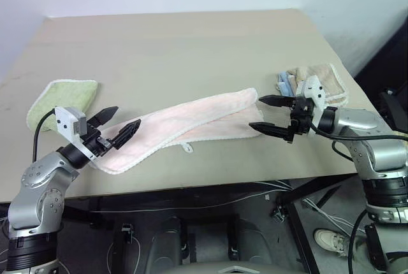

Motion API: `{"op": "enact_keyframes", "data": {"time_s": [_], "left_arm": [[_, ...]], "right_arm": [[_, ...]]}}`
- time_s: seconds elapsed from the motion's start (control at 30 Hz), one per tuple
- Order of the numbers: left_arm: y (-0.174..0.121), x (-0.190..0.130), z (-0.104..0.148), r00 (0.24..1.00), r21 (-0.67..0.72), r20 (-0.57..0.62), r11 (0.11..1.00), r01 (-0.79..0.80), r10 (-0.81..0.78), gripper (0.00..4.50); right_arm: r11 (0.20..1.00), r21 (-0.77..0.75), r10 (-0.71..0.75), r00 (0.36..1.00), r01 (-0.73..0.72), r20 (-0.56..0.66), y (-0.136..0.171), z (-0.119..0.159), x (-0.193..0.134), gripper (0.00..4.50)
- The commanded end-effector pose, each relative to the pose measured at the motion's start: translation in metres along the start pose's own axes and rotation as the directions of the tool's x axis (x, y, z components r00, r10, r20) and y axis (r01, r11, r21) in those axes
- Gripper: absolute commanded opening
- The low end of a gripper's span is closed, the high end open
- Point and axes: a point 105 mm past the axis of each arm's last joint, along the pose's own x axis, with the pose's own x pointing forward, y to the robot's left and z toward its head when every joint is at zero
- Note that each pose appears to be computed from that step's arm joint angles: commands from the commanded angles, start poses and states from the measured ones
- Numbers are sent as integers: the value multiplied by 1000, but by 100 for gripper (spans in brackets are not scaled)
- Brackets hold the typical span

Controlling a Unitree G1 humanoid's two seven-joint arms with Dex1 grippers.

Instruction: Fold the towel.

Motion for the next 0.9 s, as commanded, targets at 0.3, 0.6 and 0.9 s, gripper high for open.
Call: {"op": "enact_keyframes", "data": {"time_s": [0.3, 0.6, 0.9], "left_arm": [[3, 6, 38, 996, 43, 76, 998, 46, -50, 450], [-18, 15, 25, 993, 18, 49, 994, 108, -109, 450], [-29, 11, 10, 994, 17, 41, 995, 96, -96, 450]], "right_arm": [[997, -66, -41, 996, 47, 79, -18, 6, 22, 449], [944, -241, -258, 960, 226, -110, -76, -10, 20, 449], [866, -456, -347, 902, 204, -256, -110, -19, 17, 449]]}}
